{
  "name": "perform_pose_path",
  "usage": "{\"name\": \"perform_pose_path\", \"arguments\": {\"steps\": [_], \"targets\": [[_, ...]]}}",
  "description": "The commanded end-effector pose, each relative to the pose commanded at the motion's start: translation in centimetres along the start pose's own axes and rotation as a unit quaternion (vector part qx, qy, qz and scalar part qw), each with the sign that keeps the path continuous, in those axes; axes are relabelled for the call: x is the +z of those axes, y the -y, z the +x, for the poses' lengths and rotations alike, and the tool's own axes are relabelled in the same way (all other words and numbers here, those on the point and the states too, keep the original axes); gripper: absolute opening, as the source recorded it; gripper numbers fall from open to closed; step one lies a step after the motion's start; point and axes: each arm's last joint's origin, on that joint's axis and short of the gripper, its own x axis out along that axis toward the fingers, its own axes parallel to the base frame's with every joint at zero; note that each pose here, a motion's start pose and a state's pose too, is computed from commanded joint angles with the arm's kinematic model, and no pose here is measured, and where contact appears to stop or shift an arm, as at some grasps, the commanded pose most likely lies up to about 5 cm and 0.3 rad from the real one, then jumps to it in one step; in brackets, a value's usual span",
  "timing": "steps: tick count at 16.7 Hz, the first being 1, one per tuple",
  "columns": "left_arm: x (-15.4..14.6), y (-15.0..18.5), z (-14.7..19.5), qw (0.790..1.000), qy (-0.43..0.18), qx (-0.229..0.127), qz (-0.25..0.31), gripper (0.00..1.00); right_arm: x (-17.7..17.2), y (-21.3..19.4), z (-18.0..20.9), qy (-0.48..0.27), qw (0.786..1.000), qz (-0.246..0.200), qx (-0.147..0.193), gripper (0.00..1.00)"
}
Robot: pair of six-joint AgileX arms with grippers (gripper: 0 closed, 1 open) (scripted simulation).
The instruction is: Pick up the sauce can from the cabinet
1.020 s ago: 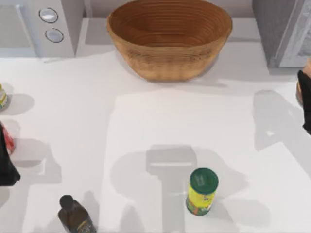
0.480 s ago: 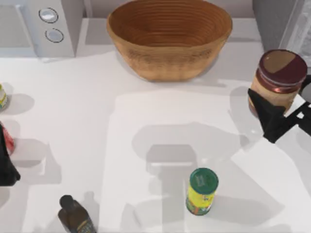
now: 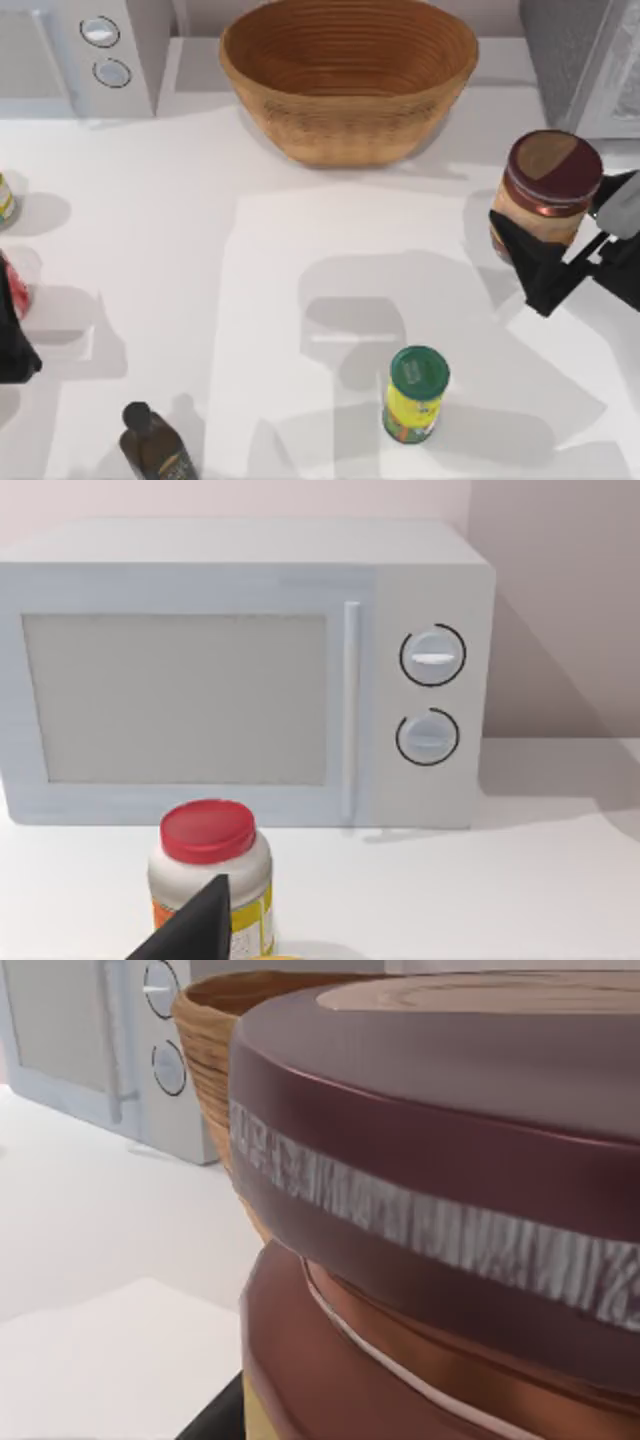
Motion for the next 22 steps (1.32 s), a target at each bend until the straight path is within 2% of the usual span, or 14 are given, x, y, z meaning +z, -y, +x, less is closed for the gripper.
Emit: {"name": "perform_pose_path", "arguments": {"steps": [5,13,18,22], "targets": [[0.0,0.0,0.0,1.000,0.000,0.000,0.000,1.00,-0.1,0.1,0.2,-0.001,1.000,0.002,-0.003,0.00],[0.0,0.0,0.0,1.000,0.000,0.000,0.000,1.00,-2.5,0.0,5.6,-0.001,1.000,0.001,0.000,0.00],[0.0,0.0,0.0,1.000,0.000,0.000,0.000,1.00,-2.6,-0.1,5.9,0.000,1.000,0.000,0.000,0.00],[0.0,0.0,0.0,1.000,0.000,0.000,0.000,1.00,-2.6,-0.1,5.9,0.000,1.000,0.000,0.000,0.30]]}}
